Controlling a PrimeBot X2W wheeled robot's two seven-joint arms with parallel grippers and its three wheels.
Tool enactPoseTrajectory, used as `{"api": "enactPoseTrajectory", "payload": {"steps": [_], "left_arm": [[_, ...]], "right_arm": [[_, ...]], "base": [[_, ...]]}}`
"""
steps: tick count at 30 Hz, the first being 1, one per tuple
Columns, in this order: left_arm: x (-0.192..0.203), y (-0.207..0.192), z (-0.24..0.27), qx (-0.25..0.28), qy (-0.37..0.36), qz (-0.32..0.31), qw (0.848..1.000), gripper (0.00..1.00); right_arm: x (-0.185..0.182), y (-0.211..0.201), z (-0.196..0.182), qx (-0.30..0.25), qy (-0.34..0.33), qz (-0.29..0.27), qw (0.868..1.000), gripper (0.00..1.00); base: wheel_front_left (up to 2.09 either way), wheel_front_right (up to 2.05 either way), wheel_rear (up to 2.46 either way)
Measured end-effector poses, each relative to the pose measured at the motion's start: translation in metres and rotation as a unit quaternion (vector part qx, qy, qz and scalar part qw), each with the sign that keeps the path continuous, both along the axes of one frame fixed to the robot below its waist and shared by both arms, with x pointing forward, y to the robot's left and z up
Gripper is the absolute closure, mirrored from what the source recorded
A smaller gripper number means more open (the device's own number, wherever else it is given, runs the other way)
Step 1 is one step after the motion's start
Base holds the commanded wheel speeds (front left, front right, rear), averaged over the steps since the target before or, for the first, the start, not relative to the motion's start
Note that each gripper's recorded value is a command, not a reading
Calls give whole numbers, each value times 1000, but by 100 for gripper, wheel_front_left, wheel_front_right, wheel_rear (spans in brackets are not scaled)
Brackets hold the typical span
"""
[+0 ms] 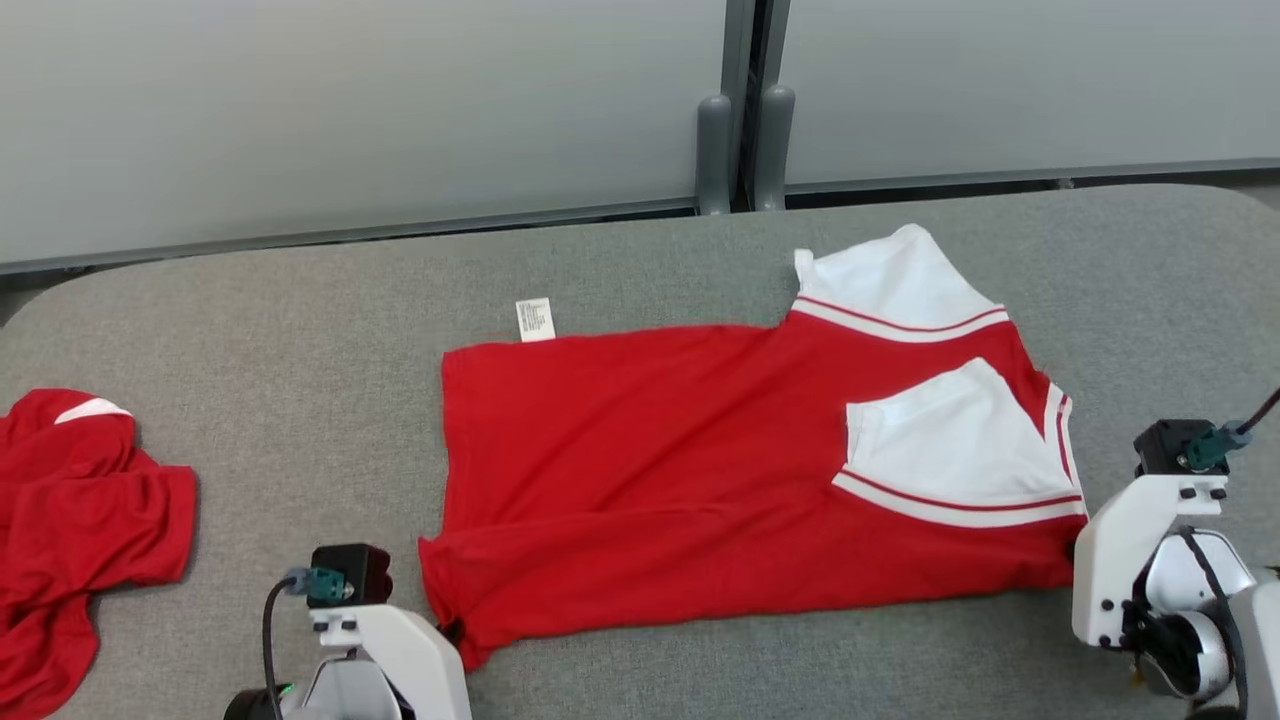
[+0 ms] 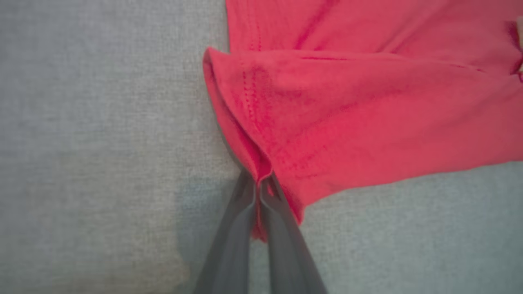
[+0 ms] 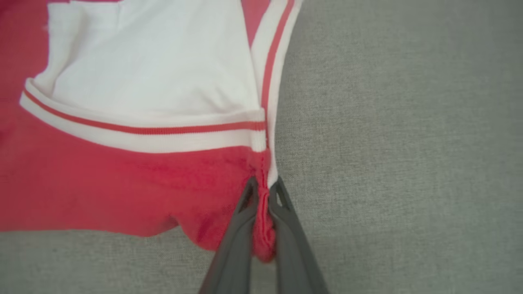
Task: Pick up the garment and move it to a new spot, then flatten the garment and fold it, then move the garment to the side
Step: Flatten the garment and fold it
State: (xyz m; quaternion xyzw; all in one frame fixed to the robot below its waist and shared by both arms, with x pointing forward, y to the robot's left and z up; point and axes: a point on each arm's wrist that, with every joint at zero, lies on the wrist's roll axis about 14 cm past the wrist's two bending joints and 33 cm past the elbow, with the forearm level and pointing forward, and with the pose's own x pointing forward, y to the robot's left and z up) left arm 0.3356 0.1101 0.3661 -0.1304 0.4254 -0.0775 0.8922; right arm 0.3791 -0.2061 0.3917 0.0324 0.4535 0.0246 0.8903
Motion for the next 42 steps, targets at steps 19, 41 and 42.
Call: {"api": "enactPoseTrajectory", "payload": {"steps": [19,41,42], "left_arm": [[-77,20,4,-5,57,47,997,0],[87,37,50,50,-37,23,998,0],[94,35,46,56,-32,18,998,0]], "right_arm": [[-99,-4,7,46,33,-46,997,0],[57,40,100,7,-164,65,984,0],[65,42,102,5,-170,70,983,0]], "base": [[0,0,0],[0,0,0],[0,0,0]]}}
